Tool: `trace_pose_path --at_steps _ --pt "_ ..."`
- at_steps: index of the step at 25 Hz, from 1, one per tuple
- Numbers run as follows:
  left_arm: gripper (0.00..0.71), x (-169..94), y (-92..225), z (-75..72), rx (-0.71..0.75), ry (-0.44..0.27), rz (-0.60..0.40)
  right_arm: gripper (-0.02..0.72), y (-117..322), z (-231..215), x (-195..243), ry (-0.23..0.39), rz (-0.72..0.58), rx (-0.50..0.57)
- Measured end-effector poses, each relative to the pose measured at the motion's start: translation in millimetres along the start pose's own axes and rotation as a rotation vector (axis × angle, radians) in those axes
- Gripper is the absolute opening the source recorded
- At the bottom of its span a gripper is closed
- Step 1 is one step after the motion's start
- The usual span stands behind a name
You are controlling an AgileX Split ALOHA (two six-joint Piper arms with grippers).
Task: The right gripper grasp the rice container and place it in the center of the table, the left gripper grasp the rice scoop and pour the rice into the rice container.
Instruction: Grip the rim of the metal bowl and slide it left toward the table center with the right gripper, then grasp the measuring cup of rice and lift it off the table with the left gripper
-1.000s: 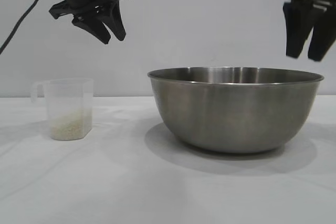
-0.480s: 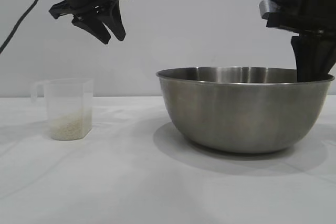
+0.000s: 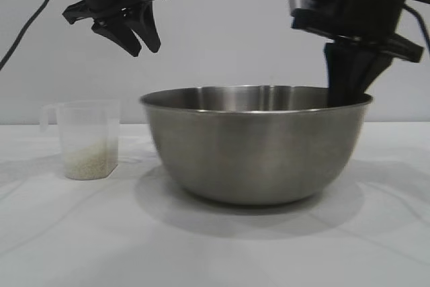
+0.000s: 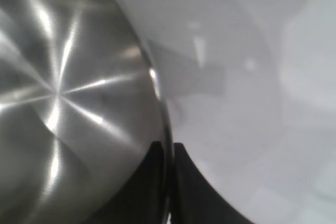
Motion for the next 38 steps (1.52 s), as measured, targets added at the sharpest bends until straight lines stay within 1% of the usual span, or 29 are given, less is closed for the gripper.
trace_pose_path --at_steps 4,5,6,7,8,9,11,14,15,16,19,23,26,28,33,38 --pt "0.216 0.0 0.0 0.0 0.000 0.000 0.000 0.000 0.1 1.2 0.4 0.001 0.000 -0.004" --pt "0.216 0.0 0.0 0.0 0.000 0.000 0.000 0.049 -0.2 1.2 0.4 0.001 -0.003 -0.004" --pt "0.216 0.0 0.0 0.0 0.000 0.000 0.000 0.049 -0.5 1.2 0.4 0.001 -0.005 -0.004" --pt "0.216 0.0 0.0 0.0 0.000 0.000 0.000 0.141 -0.8 1.2 0.4 0.002 -0.007 -0.004" --pt "0.216 0.0 0.0 0.0 0.000 0.000 0.000 0.199 -1.4 1.1 0.4 0.002 -0.011 -0.006" --pt "0.216 0.0 0.0 0.0 0.000 0.000 0.000 0.255 -1.7 1.1 0.4 0.002 -0.013 -0.010" --pt "0.216 0.0 0.0 0.0 0.000 0.000 0.000 0.329 -1.8 1.4 -0.7 0.002 -0.016 -0.020" --pt "0.216 0.0 0.2 -0.1 0.000 0.001 0.001 0.326 -2.8 2.8 -12.1 0.010 -0.055 -0.038" --pt "0.216 0.0 0.2 -0.1 0.000 0.001 0.001 0.326 -2.2 3.5 -17.6 0.012 -0.081 -0.042" --pt "0.216 0.0 0.2 -0.1 0.000 0.001 0.001 0.351 -1.3 3.8 -22.9 0.016 -0.107 -0.046" --pt "0.216 0.0 0.4 -0.4 0.000 0.003 0.003 0.351 6.9 4.4 -40.2 0.023 -0.219 -0.049" --pt "0.216 0.0 0.7 -0.5 0.001 0.004 0.005 0.351 37.5 -3.0 -56.1 0.073 -0.412 -0.080" --pt "0.216 0.0 1.0 -0.6 0.003 0.004 0.007 0.351 71.5 -9.8 -70.7 0.102 -0.542 -0.105" --pt "0.216 0.0 1.0 -0.6 0.003 0.004 0.007 0.351 95.2 -12.8 -75.3 0.112 -0.577 -0.121" --pt "0.216 0.0 1.5 -0.9 0.005 0.007 0.011 0.351 140.3 -15.1 -95.5 0.097 -0.761 -0.129" --pt "0.216 0.0 2.4 -1.7 0.004 0.012 0.017 0.351 181.1 -10.9 -108.6 0.043 -0.768 -0.116"
Point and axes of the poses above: a point on each arm's last joint axis where the gripper is mounted, x pointing out along that axis toward the gripper, z along the wrist's bending axis when the last joint is at zero, y = z × x, the point moved 5 cm from there along x, pointing out along that axis toward the gripper, and after that the axes turned 13 degrees about x, right-handed, at the moved point
